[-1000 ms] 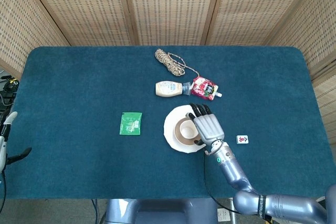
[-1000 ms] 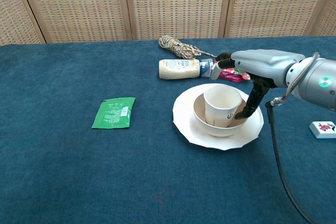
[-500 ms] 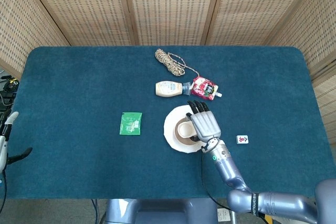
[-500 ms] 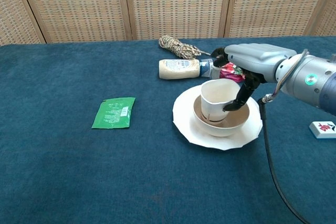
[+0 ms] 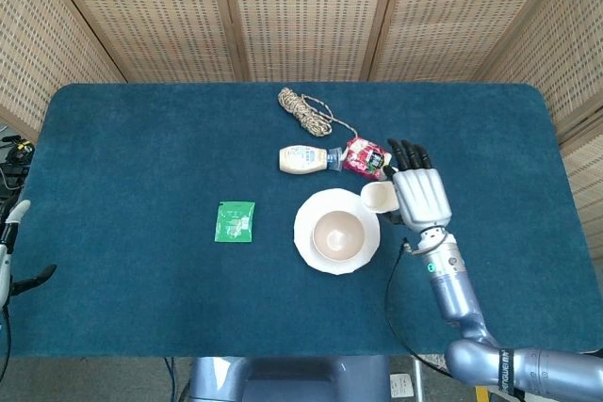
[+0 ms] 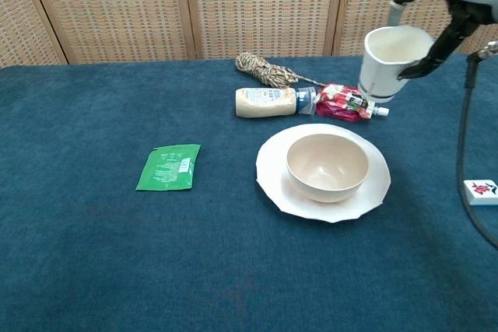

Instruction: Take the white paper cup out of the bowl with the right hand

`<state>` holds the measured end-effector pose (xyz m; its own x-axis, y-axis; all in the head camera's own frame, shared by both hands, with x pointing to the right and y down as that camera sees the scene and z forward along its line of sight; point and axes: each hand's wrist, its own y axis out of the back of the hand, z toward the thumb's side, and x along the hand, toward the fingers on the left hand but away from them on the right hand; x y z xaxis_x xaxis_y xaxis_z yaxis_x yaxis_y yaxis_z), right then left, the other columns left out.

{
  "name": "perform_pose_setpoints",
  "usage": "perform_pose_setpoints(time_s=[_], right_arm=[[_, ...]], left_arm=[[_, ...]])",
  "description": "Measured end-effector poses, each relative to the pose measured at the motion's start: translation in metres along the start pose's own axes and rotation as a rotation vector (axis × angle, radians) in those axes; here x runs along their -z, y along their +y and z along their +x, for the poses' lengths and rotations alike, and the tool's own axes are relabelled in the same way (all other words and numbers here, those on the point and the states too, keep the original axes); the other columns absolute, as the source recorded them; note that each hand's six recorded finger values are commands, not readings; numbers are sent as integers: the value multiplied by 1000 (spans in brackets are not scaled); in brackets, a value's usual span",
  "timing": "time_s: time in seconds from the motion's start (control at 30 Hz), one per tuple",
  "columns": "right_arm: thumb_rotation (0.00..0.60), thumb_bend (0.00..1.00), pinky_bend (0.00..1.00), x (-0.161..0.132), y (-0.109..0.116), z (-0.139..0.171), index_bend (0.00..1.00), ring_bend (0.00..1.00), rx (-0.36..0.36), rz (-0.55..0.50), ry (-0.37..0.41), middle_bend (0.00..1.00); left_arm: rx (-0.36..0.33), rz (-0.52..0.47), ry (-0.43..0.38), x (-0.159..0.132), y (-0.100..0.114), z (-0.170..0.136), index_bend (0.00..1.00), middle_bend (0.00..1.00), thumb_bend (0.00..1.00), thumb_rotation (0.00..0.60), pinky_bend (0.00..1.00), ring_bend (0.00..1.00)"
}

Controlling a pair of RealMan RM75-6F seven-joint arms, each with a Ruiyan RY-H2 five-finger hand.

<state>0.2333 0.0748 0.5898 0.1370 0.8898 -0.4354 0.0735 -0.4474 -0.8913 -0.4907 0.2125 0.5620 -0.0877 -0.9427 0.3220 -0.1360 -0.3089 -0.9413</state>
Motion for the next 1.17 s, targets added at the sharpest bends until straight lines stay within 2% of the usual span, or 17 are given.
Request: perform_pose_setpoints(time_s=[0.17,0.4,0.6,0.77,0.87,0.97,1.07,1.17], right_arm=[[600,361,137,36,-9,-1,485,0,-25,-3,-83,128],[600,360,137,87,-40,1,481,0,-97,0,-180,121],[600,354,136,115,-65,6,464,0,-146,-5,-232,116],[600,345,133,122,-81,8,447,0,-181,-9,-244,105],[600,317,132,125,-86,9,394,0,-189,-5,-248,76],[600,288,125,126,-89,9,270,0,-194,0,-251,16],[600,274,113,128,-89,11,187,0,-195,-13,-254,0],[600,266,105,129,-84,15,156,0,-173,-17,-249,0]], left_arm=[[0,8,0,-1,-1,0,0,0,0,600,0,0],[0,16,-2,-3,-3,0,0,0,0,600,0,0],[7,24,-4,-4,-5,0,0,0,0,600,0,0],[3,24,-2,-3,-5,0,0,0,0,600,0,0],[2,25,-2,-3,-5,0,0,0,0,600,0,0],[3,27,-2,-3,-5,1,0,0,0,600,0,0],[3,28,0,-2,-6,1,0,0,0,600,0,0],[2,25,4,-1,-6,1,0,0,0,600,0,0]])
